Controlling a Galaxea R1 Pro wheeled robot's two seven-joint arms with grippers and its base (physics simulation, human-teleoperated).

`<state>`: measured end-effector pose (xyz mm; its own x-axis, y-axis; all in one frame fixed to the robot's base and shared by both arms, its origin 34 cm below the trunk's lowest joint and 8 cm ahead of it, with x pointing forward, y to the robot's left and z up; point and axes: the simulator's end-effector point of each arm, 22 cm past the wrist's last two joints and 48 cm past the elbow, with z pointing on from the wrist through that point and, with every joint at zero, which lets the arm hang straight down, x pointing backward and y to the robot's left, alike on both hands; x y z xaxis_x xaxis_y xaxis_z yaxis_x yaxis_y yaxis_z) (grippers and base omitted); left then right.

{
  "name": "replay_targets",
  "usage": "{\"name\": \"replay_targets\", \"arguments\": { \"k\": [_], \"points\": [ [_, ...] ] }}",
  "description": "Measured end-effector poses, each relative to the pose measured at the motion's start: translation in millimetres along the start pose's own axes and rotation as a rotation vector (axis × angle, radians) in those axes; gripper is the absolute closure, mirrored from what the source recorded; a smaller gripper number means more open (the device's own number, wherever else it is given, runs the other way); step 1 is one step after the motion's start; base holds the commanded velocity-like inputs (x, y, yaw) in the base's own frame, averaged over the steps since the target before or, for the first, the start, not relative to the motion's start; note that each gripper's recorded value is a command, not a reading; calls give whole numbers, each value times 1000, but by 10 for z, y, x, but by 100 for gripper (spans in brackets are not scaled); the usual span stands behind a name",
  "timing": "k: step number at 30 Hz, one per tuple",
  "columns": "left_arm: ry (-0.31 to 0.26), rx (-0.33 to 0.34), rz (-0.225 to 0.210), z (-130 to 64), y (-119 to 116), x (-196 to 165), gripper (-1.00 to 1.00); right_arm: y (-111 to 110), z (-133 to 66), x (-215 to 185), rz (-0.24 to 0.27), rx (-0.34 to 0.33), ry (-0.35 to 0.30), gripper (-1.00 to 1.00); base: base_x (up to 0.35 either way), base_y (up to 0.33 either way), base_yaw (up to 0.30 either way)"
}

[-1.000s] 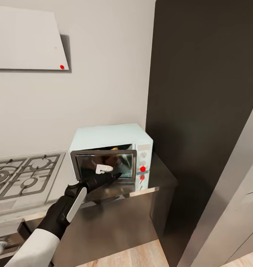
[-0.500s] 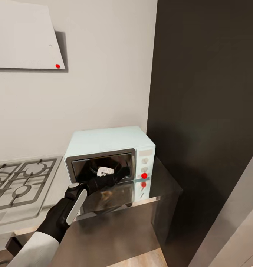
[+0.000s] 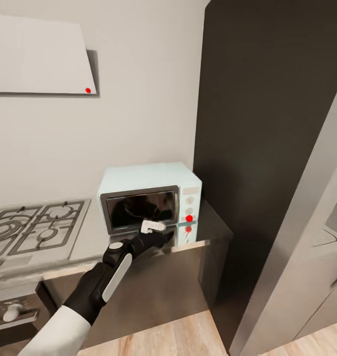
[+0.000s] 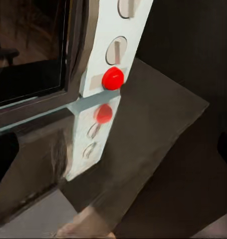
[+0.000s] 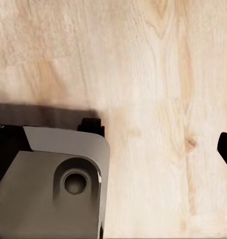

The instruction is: In the kitchen, take the popcorn bag from the countertop, put it into the microwave, and heat it until the popcorn is cooked so the cooked popcorn ends up inside the bag.

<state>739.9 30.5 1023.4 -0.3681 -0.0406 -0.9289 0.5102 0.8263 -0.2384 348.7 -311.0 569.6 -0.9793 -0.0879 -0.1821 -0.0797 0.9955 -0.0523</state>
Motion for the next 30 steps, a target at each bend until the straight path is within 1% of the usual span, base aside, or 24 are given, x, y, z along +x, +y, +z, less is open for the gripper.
{"name": "replay_targets", "arguments": {
  "k": [8, 10, 13, 15, 16, 17, 18, 19, 20, 21, 22, 23, 24, 25, 27, 28, 29, 30],
  "points": [
    [-1, -3, -1, 1, 8, 1, -100, -3, 0, 7, 0, 0, 3, -100, -347, 0, 0],
    [6, -5, -9, 9, 20, 34, -100, -1, 0, 9, 0, -1, 4, -100, -347, 0, 0],
    [21, -28, -23, 23, 85, 113, -100, 2, 0, 7, -2, 0, 4, -100, -338, 0, 0],
    [23, -36, -29, 28, 97, 124, -100, 4, -1, 2, -7, 0, 2, -100, -170, 0, 0],
    [24, -32, -45, 31, 88, 134, -100, 4, -2, 1, -10, 0, 2, -100, -41, 0, 0],
    [37, -32, -69, 42, 109, 207, -100, 4, -2, -1, -12, 0, 1, -100, -26, 0, 0],
    [49, -36, -82, 49, 133, 268, -100, 4, -3, -1, -13, 0, 1, -100, -13, 0, 0],
    [76, -45, -105, 59, 191, 405, -100, 4, -2, -1, -13, 0, 0, -100, -5, 0, 0],
    [145, -71, -150, 64, 328, 755, -100, 4, -2, -3, -14, 0, -1, -100, -2, 0, 0],
    [255, -115, -215, 22, 514, 1341, -100, 7, -3, -4, -14, 0, -2, -100, -1, 0, 0],
    [352, -155, -261, -70, 651, 1850, -100, 10, -2, -7, -14, -1, -2, -100, 0, 0, 0],
    [443, -196, -313, -215, 764, 2348, -100, 13, -2, -14, -15, -1, -6, -100, 0, 0, 0],
    [512, -234, -351, -372, 847, 2750, -100, 15, -2, -17, -16, -1, -7, -100, 0, 0, 0],
    [560, -279, -392, -549, 928, 3120, -100, 15, -3, -20, -15, -1, -8, -100, 0, 0, 0],
    [639, -379, -443, -980, 1085, 3770, -100, 16, -2, -22, -16, -1, -9, -100, 0, 0, 0],
    [665, -425, -453, -1191, 1171, 3995, -100, 16, -2, -21, -16, -1, -8, -100, 0, 0, 0],
    [674, -462, -456, -1353, 1270, 4122, -100, 13, -2, -13, -15, -1, -6, -100, 0, 0, 0],
    [708, -482, -466, -1564, 1235, 4357, -100, 10, -2, -9, -14, -1, -5, -100, 0, 0, 0]
  ]
}}
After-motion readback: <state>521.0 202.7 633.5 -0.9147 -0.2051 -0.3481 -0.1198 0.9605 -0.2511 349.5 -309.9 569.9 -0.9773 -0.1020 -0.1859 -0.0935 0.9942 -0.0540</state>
